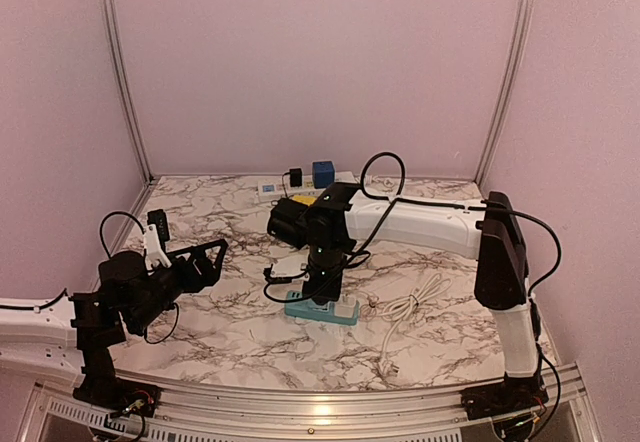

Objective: Insert the plug
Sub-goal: Insert the plug into the socket slot.

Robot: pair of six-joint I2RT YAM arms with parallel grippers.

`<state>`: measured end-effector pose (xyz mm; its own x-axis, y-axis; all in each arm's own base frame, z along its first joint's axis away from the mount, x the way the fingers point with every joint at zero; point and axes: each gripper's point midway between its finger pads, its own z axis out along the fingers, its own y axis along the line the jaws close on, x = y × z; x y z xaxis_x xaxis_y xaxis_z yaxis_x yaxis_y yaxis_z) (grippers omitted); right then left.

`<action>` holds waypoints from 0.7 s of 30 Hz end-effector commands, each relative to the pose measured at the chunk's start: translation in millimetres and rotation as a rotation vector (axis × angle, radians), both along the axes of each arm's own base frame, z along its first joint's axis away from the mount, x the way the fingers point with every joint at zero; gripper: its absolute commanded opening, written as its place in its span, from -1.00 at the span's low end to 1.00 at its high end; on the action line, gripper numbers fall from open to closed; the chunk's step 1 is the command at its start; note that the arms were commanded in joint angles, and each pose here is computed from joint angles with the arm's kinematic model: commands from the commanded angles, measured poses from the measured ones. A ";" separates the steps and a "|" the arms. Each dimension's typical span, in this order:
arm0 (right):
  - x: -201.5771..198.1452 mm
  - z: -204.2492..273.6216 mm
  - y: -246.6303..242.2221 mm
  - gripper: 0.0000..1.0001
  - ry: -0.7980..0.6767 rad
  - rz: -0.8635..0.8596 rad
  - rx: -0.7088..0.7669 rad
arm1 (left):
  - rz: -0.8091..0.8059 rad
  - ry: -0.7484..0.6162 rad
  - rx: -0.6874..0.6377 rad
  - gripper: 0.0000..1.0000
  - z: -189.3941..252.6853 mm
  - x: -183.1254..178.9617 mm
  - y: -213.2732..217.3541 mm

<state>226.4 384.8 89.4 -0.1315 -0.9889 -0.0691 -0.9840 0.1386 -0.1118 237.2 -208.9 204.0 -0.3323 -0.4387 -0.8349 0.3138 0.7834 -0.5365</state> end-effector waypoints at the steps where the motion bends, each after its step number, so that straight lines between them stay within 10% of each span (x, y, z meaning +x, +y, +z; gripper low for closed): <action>1: -5.2 2.2 1.5 -1.00 0.005 0.003 0.002 | 0.026 -0.022 -0.020 0.98 7.3 1.9 6.1; 21: -15.2 7.4 -5.0 -1.00 0.005 -0.003 -0.019 | 0.040 -0.011 -0.031 0.98 1.6 1.0 10.5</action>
